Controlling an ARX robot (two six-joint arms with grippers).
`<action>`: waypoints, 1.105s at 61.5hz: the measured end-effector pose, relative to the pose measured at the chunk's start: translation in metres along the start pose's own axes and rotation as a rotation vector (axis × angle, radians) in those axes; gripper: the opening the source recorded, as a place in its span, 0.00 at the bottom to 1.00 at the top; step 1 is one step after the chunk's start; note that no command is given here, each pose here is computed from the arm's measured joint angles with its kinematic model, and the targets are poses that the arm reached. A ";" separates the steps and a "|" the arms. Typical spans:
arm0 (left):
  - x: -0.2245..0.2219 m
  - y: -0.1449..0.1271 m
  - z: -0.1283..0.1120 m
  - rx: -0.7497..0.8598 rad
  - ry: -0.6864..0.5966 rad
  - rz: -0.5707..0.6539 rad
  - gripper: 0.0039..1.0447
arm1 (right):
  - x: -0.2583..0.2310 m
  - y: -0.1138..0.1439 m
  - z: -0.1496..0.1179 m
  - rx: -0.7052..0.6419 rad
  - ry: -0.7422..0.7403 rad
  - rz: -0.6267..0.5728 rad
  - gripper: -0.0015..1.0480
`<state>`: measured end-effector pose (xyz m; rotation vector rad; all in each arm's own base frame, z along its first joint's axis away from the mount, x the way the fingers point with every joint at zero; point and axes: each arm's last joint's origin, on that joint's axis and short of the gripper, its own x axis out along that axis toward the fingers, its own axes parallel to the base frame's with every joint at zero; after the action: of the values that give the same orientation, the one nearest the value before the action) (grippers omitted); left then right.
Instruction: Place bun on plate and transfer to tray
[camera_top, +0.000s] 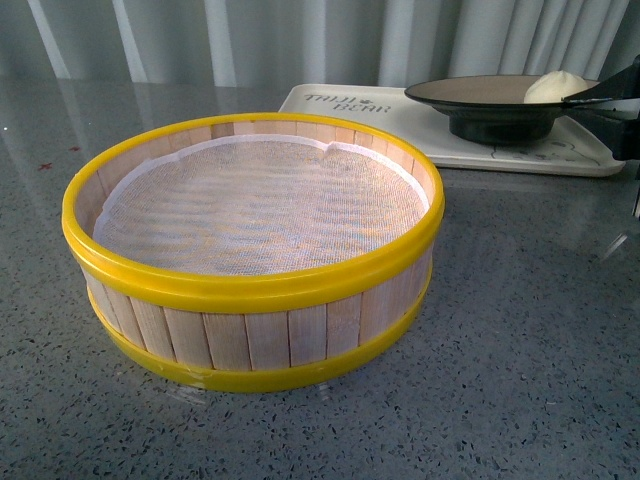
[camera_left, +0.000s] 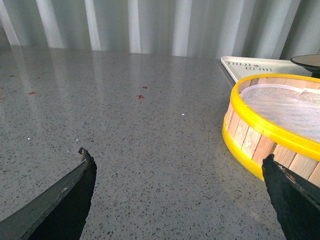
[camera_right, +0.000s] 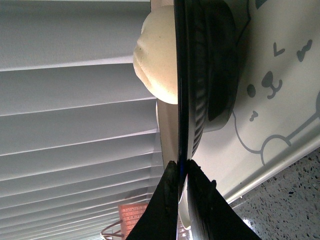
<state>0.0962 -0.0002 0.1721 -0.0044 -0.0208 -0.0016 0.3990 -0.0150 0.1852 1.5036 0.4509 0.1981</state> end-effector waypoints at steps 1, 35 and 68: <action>0.000 0.000 0.000 0.000 0.000 0.000 0.94 | 0.000 0.000 0.000 -0.001 0.001 0.000 0.02; 0.000 0.000 0.000 0.000 0.000 0.000 0.94 | -0.011 0.000 -0.011 -0.023 0.015 -0.007 0.82; 0.000 0.000 0.000 0.000 0.000 0.000 0.94 | -0.152 0.056 -0.021 -0.433 -0.328 -0.089 0.92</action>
<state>0.0962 -0.0002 0.1721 -0.0044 -0.0212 -0.0016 0.2616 -0.0526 0.2652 1.0620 0.1930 -0.0237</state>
